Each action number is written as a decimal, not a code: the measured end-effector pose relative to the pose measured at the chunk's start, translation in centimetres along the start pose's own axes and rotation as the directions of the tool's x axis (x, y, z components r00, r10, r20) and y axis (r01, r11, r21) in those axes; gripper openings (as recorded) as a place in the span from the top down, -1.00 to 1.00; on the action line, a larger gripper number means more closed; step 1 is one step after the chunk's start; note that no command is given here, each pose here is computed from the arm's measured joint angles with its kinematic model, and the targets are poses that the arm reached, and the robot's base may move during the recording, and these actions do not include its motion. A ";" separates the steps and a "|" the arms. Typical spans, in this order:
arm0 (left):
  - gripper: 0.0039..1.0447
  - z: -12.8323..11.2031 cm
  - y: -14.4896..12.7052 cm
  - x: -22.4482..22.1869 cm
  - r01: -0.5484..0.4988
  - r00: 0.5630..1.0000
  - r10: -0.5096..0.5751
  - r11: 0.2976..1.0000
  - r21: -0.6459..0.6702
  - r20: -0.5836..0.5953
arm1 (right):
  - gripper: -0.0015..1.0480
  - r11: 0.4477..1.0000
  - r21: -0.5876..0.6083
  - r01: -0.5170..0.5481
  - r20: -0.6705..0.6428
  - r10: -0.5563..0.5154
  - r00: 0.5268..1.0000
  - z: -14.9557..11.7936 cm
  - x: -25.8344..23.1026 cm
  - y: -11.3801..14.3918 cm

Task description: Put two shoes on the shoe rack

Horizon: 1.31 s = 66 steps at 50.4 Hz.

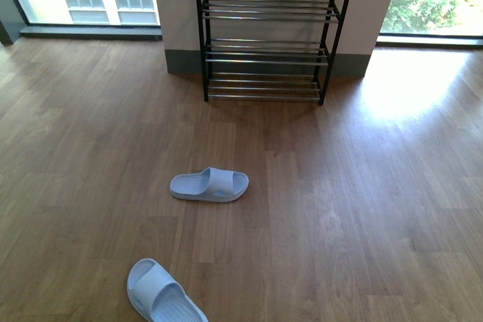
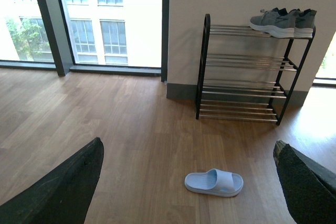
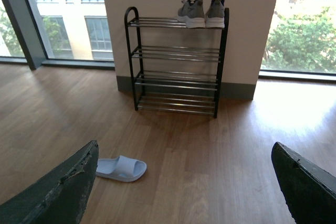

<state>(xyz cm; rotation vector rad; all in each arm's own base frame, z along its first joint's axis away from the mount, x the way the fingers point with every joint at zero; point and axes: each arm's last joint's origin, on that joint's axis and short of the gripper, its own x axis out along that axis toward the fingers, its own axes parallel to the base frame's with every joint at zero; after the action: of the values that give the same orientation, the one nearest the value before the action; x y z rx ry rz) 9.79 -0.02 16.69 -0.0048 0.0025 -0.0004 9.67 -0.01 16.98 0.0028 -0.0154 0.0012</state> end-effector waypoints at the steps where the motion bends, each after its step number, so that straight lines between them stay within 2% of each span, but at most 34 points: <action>1: -0.83 0.0 0.0 0.0 0.000 1.000 0.000 1.000 0.000 0.000 | -0.82 1.000 0.000 0.000 0.000 0.000 1.000 0.0 0.0 0.0; 66: -0.83 0.0 0.0 0.0 0.002 1.000 -0.002 1.000 0.000 0.000 | -0.82 1.000 0.000 0.000 0.000 0.000 1.000 0.0 0.0 0.0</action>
<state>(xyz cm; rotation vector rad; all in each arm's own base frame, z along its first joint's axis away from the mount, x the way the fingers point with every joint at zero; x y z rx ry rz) 9.79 -0.02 16.68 -0.0048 0.0029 -0.0019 9.67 -0.01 16.98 0.0028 -0.0158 0.0012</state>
